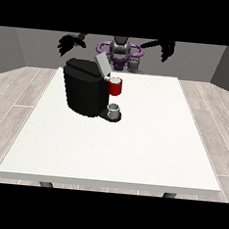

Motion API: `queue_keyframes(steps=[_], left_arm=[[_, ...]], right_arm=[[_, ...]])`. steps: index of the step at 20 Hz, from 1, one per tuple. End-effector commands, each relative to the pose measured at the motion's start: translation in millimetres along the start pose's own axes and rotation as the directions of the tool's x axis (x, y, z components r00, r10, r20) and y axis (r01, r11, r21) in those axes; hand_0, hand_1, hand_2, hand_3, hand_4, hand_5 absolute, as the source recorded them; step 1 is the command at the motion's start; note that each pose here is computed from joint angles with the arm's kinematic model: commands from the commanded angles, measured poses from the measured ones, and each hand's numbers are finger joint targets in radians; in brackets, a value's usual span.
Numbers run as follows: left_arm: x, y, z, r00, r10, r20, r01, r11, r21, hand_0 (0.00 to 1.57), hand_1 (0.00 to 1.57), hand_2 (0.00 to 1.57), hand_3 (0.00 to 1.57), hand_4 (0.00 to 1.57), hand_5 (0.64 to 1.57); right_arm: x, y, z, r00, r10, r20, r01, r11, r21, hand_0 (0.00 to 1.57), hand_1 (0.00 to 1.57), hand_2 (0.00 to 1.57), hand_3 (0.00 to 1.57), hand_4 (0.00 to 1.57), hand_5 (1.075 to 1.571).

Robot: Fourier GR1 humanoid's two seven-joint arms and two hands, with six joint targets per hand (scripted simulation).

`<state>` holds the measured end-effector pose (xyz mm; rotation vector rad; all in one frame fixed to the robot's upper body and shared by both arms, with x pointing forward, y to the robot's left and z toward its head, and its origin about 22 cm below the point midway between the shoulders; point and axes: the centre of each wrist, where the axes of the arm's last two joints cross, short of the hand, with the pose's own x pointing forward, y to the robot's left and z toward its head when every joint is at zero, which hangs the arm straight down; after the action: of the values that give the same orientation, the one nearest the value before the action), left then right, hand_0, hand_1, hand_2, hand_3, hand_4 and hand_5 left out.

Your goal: Insert the coffee pod into the coffee machine and close the lid

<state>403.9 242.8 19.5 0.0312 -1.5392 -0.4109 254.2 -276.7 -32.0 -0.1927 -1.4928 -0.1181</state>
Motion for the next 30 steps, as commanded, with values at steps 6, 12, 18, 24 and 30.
queue_keyframes(steps=[6,12,18,24,30], left_arm=[[-53,-26,38,0.984,0.173,-0.042,-0.171,0.985,0.032,0.00,0.00,0.00,0.00,0.00,1.571],[-56,-35,50,0.959,0.282,-0.033,-0.283,0.959,-0.023,0.00,0.00,0.00,0.00,0.14,1.571],[-46,-18,65,0.959,0.283,0.000,-0.282,0.959,0.028,0.00,0.00,0.00,0.00,0.20,1.571],[-28,-21,74,0.960,0.276,0.050,-0.279,0.959,0.047,0.00,0.00,0.00,0.00,0.00,1.571],[-18,-18,83,0.954,0.287,0.082,-0.292,0.955,0.056,0.00,0.00,0.00,0.00,0.00,1.571]], right_arm=[[59,12,-20.1,0.992,0.011,0.127,-0.031,0.987,0.159,0.00,0.00,0.00,0.00,0.04,1.571],[68,-7,-31.5,0.992,0.046,0.121,-0.068,0.981,0.183,0.00,0.00,0.00,0.00,0.00,1.571],[92,28,-35.4,0.983,0.063,0.175,-0.108,0.959,0.263,0.00,0.00,0.00,0.00,0.22,1.571],[83,42,-44.8,0.983,0.026,0.181,-0.077,0.956,0.282,0.00,0.00,0.00,0.00,0.00,1.571],[103,29,-73.7,0.987,-0.004,0.162,-0.038,0.966,0.255,0.00,0.00,0.00,0.00,0.00,1.571]])
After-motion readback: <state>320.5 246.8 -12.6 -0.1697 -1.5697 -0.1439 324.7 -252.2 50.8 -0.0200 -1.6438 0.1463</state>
